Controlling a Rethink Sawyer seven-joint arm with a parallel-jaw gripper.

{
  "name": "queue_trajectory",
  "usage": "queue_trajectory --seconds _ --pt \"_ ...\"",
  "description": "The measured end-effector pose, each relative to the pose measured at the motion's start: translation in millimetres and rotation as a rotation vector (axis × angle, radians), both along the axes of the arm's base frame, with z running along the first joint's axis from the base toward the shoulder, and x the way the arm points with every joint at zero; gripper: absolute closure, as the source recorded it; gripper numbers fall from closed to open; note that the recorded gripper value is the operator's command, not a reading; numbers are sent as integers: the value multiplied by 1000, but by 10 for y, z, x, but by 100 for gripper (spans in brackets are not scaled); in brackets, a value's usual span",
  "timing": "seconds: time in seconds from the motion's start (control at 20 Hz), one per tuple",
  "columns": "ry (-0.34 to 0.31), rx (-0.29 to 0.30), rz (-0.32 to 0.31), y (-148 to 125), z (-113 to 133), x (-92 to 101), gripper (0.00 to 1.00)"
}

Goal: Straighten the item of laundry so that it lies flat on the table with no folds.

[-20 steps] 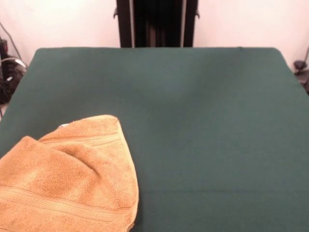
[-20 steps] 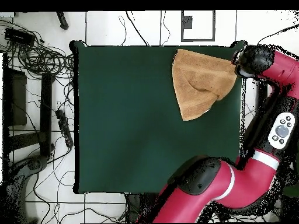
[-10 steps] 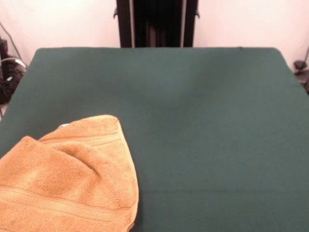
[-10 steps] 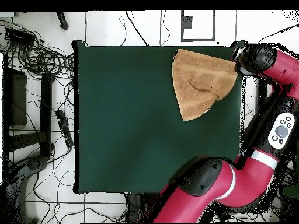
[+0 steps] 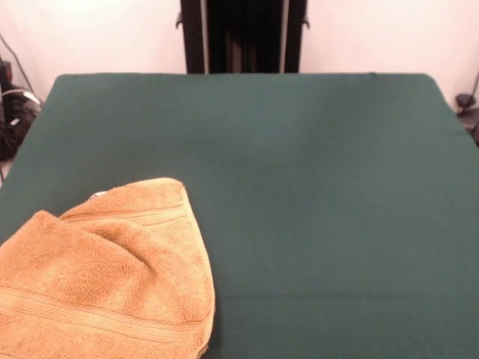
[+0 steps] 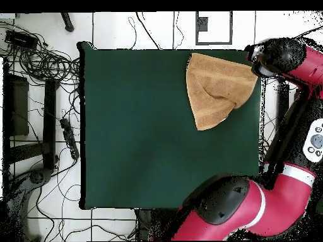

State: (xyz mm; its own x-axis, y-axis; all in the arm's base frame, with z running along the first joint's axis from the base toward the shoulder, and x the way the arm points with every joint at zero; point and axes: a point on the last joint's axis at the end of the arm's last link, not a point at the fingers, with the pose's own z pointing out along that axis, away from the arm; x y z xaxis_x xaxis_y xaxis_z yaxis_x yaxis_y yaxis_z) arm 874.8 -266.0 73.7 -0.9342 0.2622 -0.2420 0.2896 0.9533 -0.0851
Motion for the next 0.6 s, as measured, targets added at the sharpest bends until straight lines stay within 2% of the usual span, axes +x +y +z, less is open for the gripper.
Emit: queue_trajectory --seconds 0.25,0.4,0.6 --pt "27 18 39 259 363 -40 0" --pt "42 33 73 548 694 -82 0" --pt "55 39 96 827 939 -131 0"
